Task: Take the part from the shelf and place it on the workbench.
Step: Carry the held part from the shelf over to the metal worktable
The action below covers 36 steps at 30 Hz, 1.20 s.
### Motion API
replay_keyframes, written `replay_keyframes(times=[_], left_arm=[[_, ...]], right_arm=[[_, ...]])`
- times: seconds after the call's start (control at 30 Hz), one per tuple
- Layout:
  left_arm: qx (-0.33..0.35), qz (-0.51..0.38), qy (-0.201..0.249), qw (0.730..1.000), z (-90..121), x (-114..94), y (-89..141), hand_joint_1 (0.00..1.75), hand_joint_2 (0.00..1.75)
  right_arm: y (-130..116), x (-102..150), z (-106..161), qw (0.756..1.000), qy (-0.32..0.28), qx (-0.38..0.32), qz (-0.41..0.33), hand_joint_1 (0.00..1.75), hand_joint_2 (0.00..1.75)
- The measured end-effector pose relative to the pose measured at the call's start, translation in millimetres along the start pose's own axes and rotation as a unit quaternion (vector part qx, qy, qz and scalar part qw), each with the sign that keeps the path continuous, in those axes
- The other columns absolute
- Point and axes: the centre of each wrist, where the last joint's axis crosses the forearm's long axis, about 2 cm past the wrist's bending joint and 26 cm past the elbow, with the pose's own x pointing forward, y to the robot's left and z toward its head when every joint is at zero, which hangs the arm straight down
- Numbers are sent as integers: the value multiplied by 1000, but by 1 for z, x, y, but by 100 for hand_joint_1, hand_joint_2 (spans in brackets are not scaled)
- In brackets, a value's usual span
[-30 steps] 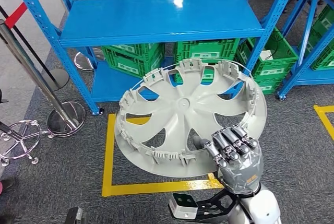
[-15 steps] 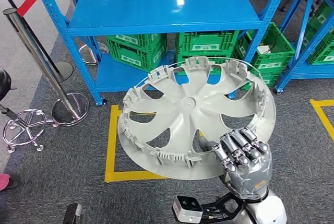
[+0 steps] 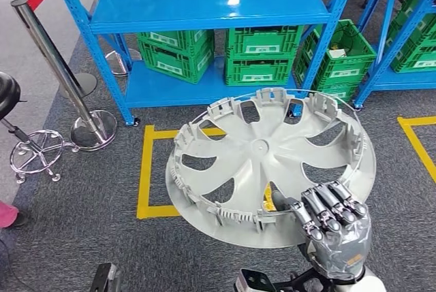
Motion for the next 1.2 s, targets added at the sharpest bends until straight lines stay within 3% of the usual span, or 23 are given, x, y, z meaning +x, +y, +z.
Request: replay_keyframes(times=[1.2], left_arm=[[-10,-50,-13,999,-1,7,-11,0,0]], right_arm=[[-5,-3,3,1000,8,4,11,175,175]])
